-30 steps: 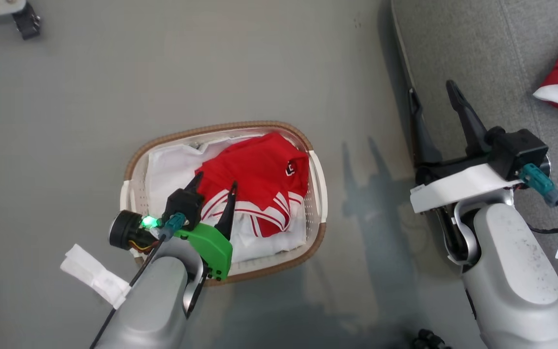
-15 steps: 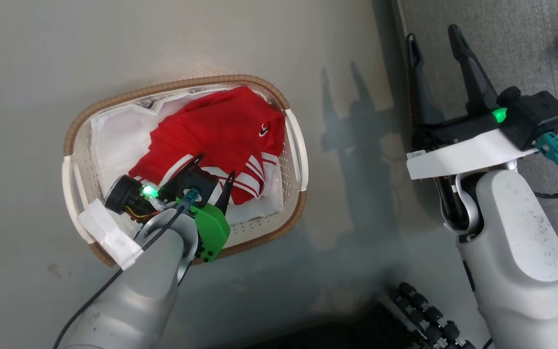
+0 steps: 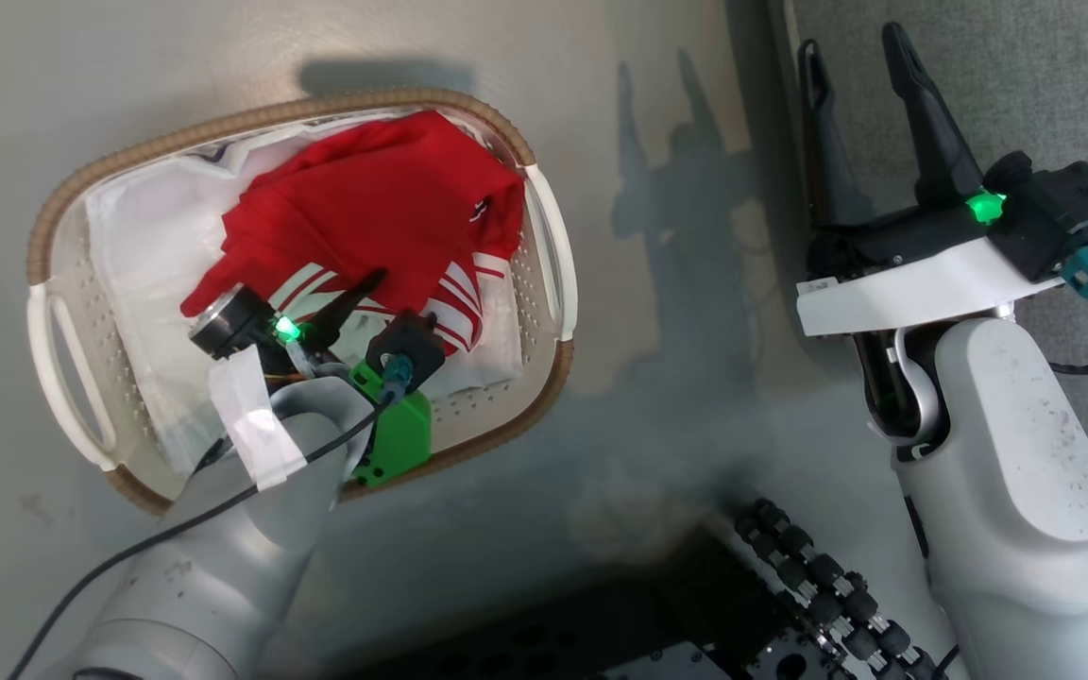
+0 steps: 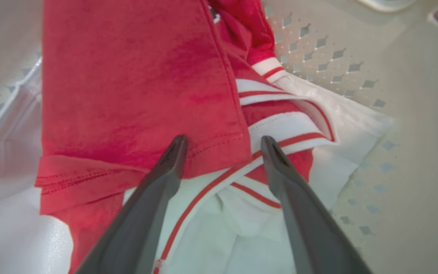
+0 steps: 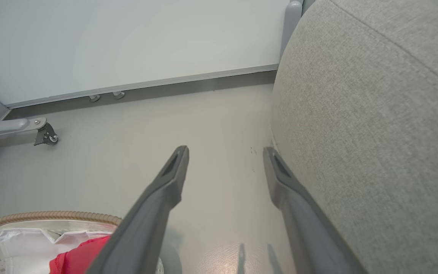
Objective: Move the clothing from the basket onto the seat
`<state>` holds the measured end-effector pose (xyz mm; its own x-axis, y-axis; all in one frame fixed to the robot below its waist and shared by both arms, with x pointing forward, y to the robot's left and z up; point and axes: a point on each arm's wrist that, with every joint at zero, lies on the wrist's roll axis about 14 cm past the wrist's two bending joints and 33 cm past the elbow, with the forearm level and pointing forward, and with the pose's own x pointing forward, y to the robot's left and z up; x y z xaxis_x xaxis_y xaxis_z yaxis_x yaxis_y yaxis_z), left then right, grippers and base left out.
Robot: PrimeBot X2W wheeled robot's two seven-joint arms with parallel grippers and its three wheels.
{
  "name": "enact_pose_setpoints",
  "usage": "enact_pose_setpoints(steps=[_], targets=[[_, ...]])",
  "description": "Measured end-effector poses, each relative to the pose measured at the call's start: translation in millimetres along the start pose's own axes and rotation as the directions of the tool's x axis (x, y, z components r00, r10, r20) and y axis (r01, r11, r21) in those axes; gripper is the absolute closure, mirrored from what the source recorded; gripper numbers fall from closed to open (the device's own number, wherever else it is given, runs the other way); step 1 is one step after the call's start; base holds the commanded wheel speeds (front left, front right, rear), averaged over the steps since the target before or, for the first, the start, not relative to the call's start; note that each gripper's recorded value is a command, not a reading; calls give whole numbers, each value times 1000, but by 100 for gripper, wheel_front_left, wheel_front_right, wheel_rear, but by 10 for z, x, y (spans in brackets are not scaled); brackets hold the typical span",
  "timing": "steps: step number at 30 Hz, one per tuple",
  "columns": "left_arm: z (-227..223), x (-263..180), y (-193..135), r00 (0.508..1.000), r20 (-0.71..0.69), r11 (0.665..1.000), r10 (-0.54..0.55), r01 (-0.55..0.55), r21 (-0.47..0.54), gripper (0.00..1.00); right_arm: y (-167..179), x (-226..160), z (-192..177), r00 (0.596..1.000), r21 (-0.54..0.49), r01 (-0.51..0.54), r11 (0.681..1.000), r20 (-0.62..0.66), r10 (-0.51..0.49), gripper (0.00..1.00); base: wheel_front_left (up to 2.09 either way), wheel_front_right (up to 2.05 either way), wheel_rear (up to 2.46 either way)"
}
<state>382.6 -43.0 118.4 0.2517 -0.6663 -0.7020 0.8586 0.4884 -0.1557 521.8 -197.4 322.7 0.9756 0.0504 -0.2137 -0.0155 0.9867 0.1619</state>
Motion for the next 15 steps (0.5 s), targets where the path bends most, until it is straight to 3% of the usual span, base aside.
enact_pose_setpoints(steps=[10, 15], targets=[[-213, 135, 230, 997, -70, 992, 33, -24, 125, 0, -35, 39, -144, 1000, -7, 1, 1000, -25, -1, 0, 0, 0, 0], [-234, 181, 305, 996, -76, 993, 55, -47, 109, 0, -35, 36, -212, 999, 0, 1, 1000, -40, -1, 0, 0, 0, 0]])
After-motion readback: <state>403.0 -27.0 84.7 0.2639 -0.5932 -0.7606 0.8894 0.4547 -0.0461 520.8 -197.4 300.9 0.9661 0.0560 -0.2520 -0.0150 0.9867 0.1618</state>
